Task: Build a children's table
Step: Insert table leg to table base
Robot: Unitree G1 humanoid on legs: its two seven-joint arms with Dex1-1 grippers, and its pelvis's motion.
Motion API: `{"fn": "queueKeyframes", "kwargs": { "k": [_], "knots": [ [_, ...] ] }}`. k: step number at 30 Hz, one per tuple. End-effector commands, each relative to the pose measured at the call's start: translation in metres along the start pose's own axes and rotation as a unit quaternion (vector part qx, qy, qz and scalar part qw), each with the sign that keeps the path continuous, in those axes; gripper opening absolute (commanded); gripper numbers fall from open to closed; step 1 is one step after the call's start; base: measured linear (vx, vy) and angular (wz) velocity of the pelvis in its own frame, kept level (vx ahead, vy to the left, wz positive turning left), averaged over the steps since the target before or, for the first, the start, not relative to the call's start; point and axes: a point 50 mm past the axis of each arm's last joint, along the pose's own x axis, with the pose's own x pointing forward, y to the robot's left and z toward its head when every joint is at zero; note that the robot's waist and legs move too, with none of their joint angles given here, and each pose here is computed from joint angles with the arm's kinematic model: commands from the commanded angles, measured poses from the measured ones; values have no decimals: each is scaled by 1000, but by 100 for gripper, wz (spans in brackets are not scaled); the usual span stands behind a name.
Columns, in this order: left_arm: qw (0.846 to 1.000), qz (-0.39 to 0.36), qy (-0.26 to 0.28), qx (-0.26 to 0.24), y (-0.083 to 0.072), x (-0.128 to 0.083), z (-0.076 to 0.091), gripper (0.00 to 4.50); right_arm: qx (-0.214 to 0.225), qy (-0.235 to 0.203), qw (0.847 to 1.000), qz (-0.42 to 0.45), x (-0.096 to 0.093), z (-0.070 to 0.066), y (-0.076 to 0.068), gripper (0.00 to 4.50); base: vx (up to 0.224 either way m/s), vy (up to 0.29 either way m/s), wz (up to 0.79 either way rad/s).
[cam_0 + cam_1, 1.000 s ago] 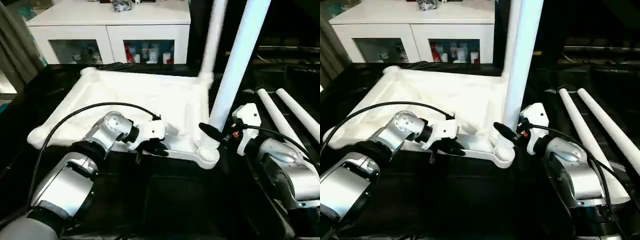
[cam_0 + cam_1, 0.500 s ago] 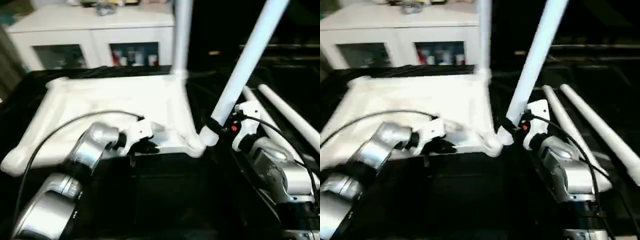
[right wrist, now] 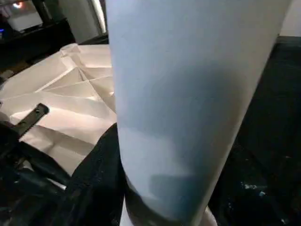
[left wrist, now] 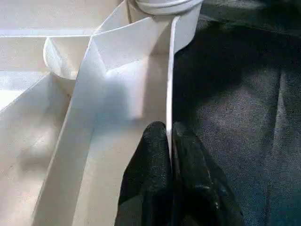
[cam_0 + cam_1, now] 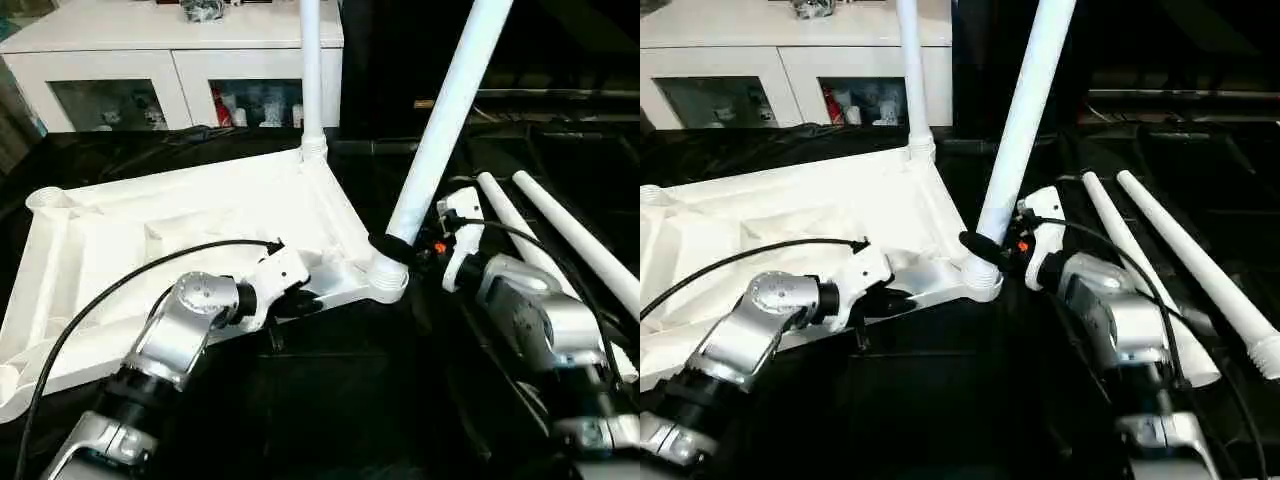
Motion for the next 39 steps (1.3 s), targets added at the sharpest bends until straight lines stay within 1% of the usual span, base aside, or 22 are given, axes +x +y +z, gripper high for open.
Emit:
{"fn": "queueKeyframes", "kwargs": {
  "k": [1,6,13,16,17,18,20,22,23,29,31,32,34,35,37,39],
  "knots": [
    [999,25,29,-9,1,-3,-11,0,2,24,1000,4,1,-9,-4,188,0,0,0],
    [999,15,28,15,-1,-5,-7,0,6,26,1000,10,3,-9,-13,188,0,0,0],
    [999,5,31,27,-2,-8,-5,0,17,17,1000,19,7,-10,-16,188,0,0,0],
    [999,5,31,33,-1,-9,-4,0,26,16,999,24,8,-13,-18,188,0,0,0],
    [999,5,31,34,0,-9,-3,0,38,14,999,29,8,-17,-18,188,0,0,0],
    [999,5,31,34,0,-9,-3,0,38,14,999,29,8,-17,-18,188,0,0,0],
    [999,6,32,36,2,-9,-2,0,58,6,998,26,4,-24,-19,188,0,0,0],
    [999,7,32,37,2,-9,-2,0,60,4,998,24,4,-26,-19,188,0,0,0],
    [999,9,31,37,4,-9,-2,0,67,-3,998,12,1,-30,-21,188,0,0,0],
    [999,19,28,37,6,-7,0,0,81,-40,996,-10,-7,-39,-19,188,0,0,0],
    [999,21,28,37,7,-7,1,0,76,-46,996,-15,-10,-45,-16,188,0,0,0],
    [999,22,27,38,8,-6,1,0,65,-43,997,-18,-11,-50,-13,188,0,0,0],
    [999,21,27,38,8,-6,1,0,48,-37,998,-23,-13,-53,-10,188,0,0,0],
    [999,21,28,38,8,-6,1,0,37,-33,998,-24,-13,-54,-8,188,0,0,0],
    [999,20,28,39,8,-6,1,0,30,-31,999,-24,-13,-54,-7,188,0,0,0],
    [998,20,32,45,9,-6,1,0,-7,-12,1000,-9,-12,-51,-3,188,0,0,0]
  ]
}}
